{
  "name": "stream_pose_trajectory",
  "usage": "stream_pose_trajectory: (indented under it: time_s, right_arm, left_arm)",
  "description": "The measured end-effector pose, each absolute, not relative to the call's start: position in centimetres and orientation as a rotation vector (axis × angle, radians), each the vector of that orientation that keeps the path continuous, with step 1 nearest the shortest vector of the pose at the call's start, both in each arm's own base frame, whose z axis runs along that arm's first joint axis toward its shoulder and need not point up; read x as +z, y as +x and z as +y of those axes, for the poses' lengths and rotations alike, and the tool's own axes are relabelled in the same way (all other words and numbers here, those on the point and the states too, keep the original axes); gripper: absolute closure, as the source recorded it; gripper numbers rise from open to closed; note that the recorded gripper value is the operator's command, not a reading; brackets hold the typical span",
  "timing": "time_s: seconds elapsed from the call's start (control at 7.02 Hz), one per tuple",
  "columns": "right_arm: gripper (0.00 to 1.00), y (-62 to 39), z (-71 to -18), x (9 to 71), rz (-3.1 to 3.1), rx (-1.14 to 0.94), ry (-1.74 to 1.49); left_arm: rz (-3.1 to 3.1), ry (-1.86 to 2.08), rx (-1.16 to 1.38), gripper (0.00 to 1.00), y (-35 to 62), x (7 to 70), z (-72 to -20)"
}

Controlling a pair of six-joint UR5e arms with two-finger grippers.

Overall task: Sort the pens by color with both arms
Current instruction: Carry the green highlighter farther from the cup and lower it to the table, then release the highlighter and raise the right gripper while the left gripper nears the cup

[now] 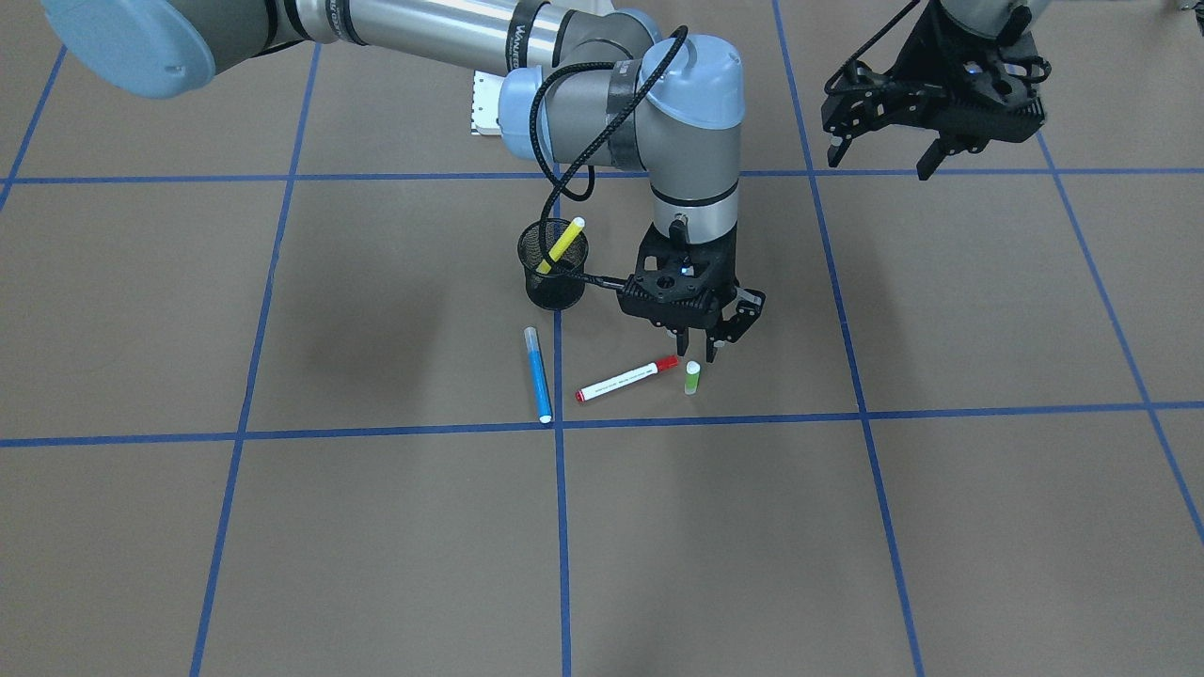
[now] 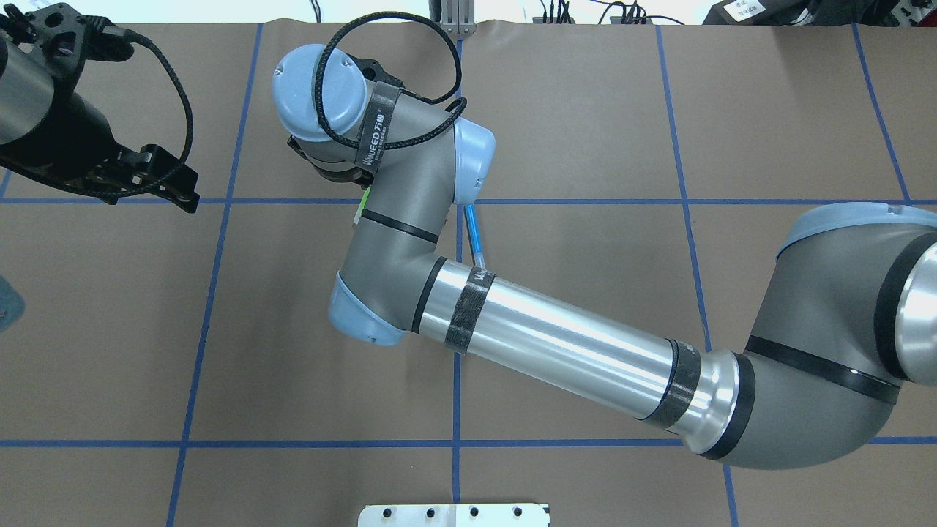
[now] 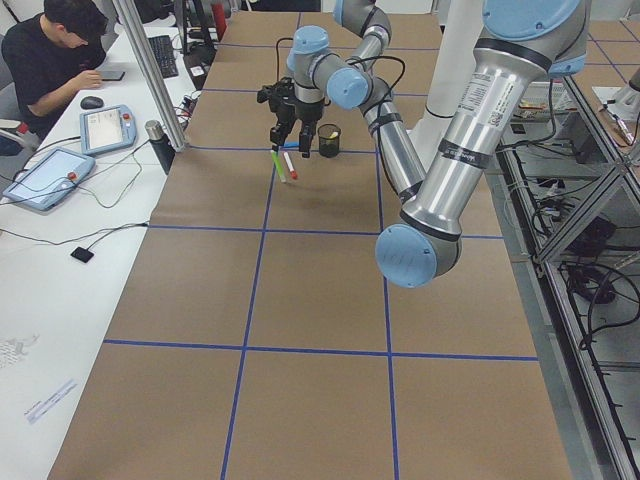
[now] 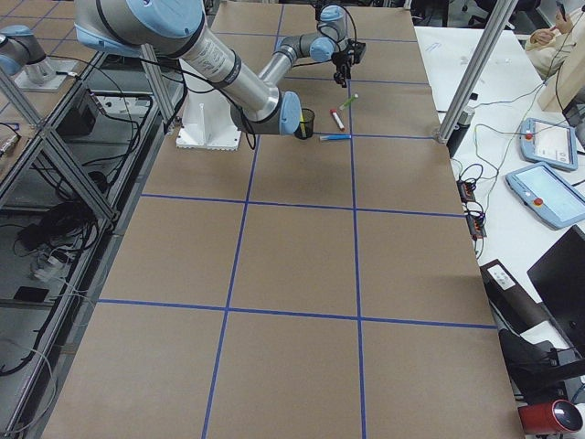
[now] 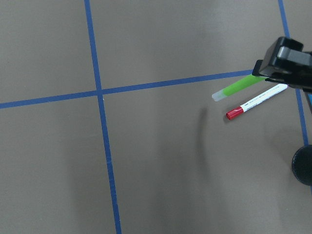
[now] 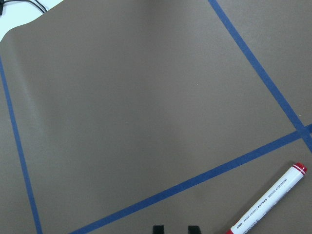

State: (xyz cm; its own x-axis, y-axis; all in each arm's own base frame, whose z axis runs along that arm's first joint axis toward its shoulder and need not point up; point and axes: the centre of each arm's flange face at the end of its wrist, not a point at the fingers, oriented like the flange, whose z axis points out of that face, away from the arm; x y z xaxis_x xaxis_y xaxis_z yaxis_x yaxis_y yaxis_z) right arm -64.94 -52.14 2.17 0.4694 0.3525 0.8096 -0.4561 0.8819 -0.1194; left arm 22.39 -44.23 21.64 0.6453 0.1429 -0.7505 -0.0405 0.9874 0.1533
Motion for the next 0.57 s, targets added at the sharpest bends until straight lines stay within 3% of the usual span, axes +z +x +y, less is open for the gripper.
stream_pose_trajectory:
  time_s: [0.14,0.57]
  right_arm:
    - [0.02,-65.1,-51.9,2.2,-0.962,0.49,0.119]
    - [0.01,-63.8,-51.8,2.0,-0.991,0.438,0.076]
  left_arm:
    - [0.864,0.126,0.104,0.02,22.4,21.6,-44.2]
    - [0.864,0.121,0.107,0.01,22.7,21.6,-44.4]
